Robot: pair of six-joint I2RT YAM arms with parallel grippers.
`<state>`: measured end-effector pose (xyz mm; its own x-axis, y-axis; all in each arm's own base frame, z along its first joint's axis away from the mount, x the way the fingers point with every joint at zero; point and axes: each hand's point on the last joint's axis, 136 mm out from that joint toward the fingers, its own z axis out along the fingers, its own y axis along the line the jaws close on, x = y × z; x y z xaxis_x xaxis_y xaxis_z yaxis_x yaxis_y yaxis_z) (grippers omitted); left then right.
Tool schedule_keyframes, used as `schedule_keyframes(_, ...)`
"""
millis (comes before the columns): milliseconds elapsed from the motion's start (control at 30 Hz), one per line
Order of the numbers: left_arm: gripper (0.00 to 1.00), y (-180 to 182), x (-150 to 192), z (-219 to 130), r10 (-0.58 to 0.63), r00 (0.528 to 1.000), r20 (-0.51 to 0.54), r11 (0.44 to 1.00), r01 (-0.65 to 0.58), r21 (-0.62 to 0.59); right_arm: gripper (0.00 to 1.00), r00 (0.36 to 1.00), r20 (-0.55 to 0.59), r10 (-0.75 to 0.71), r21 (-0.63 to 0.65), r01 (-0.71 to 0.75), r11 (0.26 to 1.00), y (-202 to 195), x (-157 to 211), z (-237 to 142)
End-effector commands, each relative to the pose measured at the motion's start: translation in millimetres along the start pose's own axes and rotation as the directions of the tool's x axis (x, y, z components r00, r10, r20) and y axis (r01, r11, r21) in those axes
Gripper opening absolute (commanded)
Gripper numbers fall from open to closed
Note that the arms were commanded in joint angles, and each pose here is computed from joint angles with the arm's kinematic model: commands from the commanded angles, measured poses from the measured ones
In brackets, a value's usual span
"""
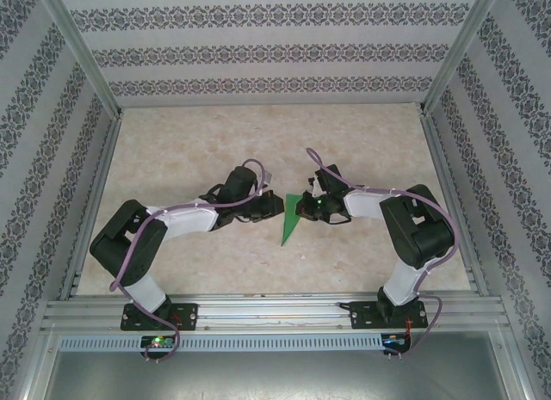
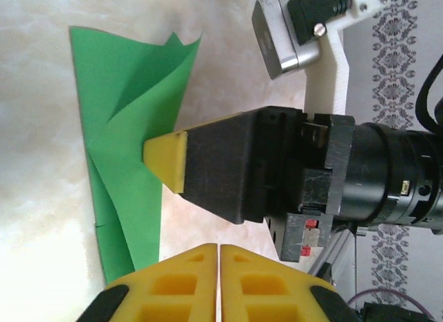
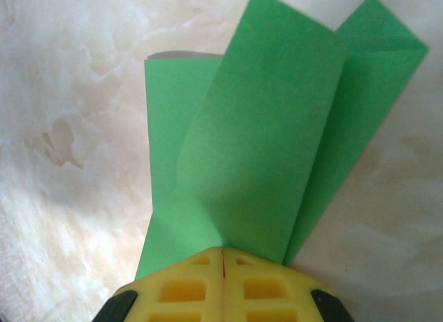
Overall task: Fold a paper plane with a square sheet of paper (fold left side to right side)
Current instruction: Fold the wing for the fifth time at the center of the table.
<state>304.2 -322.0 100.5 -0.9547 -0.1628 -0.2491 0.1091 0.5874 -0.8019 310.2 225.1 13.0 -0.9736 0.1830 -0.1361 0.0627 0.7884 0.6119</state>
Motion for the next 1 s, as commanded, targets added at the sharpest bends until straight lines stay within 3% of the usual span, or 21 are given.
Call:
schedule_keyframes(0,0.08,-6,17,9,-0.014,0.996,-0.089,1.000,0.016,0.015,0.00,0.992,-0.098,0.085,0.165,-0.068,0.984,-49,36,10)
schedule_keyframes(400,0.06,16,36,42,-0.079,0.985,-0.151,0.996,0.084,0.026,0.00,0.991,-0.108,0.079,0.177,-0.059,0.983,-51,37,10)
schedule_keyframes(967,0.06,50,55,53,-0.120,0.974,-0.190,0.992,0.113,-0.050,0.00,0.990,-0.116,0.076,0.197,-0.052,0.979,-54,38,9)
